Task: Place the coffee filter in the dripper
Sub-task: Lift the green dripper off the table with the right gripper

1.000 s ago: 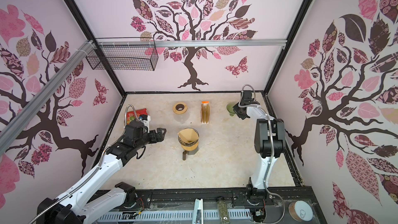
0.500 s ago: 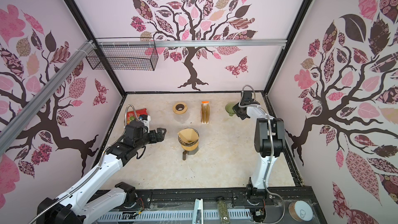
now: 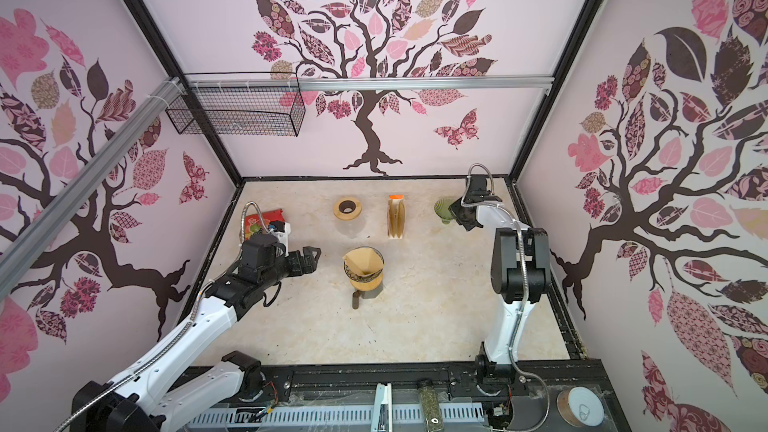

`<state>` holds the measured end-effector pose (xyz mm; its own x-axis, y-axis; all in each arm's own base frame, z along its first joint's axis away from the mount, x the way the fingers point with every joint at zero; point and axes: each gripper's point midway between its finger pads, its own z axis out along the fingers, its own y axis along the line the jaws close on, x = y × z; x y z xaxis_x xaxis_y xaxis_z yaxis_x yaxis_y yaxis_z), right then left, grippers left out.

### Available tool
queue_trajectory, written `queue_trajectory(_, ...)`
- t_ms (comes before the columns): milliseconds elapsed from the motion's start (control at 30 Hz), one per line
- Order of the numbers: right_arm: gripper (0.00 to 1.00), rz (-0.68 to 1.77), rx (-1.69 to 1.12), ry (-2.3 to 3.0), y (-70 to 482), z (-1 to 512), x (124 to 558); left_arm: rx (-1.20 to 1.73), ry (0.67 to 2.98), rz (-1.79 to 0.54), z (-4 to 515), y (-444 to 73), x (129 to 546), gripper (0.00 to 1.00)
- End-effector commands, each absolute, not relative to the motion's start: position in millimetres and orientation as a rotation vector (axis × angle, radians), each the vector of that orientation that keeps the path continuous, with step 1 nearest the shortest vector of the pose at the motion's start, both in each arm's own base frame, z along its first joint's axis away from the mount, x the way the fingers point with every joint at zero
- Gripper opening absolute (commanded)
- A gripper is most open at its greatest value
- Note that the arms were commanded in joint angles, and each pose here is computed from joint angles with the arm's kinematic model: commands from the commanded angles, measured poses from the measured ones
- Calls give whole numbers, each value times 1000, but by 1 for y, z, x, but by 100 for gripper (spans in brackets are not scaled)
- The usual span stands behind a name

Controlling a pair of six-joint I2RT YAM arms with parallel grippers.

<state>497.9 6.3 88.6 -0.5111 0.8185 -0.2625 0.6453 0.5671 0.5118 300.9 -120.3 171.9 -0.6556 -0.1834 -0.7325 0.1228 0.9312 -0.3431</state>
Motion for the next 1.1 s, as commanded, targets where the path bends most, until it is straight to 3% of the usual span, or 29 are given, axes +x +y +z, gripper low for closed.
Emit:
queue_trajectory(0, 0, 513, 1143, 2259, -1, 117, 512, -37, 2225, -462, 172, -122, 302, 97)
queue_trajectory(700, 0, 718, 838, 2060, 16, 275, 516, -52, 2264, -462, 161, -123, 301, 97)
queue_trajectory(1067, 0, 893, 700, 2018, 43, 342, 495, -49, 2302, -489, 165, -128, 298, 97)
